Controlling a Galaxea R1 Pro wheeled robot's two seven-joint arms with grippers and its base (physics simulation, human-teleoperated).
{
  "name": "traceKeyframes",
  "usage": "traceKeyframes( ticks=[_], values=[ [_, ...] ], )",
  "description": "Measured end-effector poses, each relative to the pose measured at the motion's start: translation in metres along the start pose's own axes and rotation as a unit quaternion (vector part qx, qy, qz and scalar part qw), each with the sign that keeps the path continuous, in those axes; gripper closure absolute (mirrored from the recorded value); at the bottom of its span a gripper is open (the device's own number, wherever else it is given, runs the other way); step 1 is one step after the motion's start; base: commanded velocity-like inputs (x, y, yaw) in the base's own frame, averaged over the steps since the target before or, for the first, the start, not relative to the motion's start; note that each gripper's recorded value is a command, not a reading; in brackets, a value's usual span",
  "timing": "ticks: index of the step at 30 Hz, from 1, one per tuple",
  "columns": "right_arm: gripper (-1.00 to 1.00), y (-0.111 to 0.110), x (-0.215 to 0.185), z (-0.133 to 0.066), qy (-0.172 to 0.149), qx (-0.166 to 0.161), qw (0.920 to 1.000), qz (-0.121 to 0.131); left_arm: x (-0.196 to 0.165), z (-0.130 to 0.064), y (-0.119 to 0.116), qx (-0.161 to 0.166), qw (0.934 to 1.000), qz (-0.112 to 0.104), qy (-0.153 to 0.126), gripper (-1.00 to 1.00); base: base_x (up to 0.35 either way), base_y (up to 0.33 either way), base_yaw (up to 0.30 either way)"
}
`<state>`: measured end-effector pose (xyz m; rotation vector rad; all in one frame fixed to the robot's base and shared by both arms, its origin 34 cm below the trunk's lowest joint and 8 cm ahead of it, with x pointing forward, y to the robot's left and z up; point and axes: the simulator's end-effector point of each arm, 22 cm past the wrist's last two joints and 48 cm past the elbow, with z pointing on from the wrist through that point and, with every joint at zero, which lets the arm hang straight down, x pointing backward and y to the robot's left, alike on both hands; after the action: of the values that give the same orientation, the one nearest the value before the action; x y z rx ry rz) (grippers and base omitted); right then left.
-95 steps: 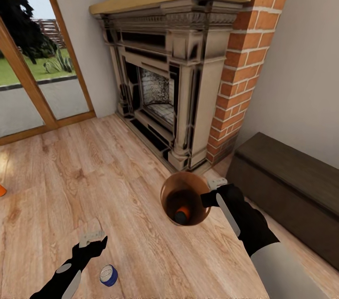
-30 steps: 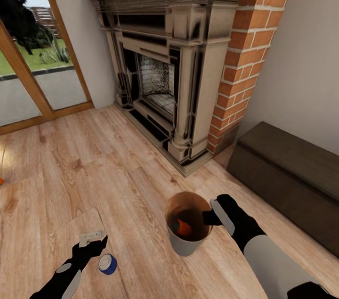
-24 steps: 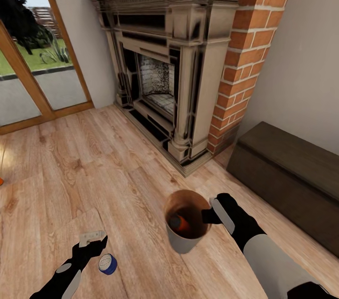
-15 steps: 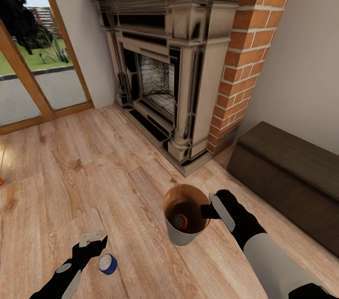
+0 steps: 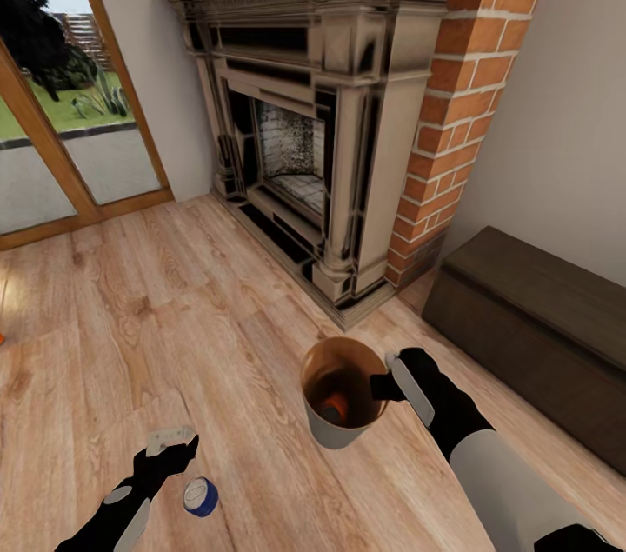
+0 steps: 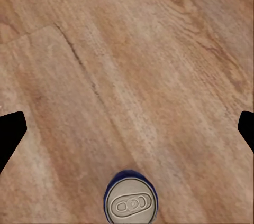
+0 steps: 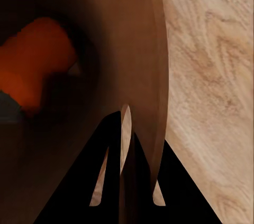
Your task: Put the three can of soda from the living room inside the tash can in the kitchen.
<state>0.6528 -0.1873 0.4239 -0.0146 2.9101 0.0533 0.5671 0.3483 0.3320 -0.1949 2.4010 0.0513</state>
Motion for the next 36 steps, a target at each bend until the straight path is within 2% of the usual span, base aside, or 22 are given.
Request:
traceKeyframes(
  ticks=[16,36],
  values=[
    [1.00,-0.001,0.000,0.000,0.000,0.001,1.0000,0.000,0.000,0.000,0.000,0.000,1.0000,0.000,0.000,-1.00,0.024,0.015,0.000],
    [1.00,-0.002,0.027,0.051,0.011,0.000,0.9999,0.000,0.049,0.029,0.004,-0.001,0.9999,0.001,0.012,-1.00,0.000,0.000,0.000]
  ],
)
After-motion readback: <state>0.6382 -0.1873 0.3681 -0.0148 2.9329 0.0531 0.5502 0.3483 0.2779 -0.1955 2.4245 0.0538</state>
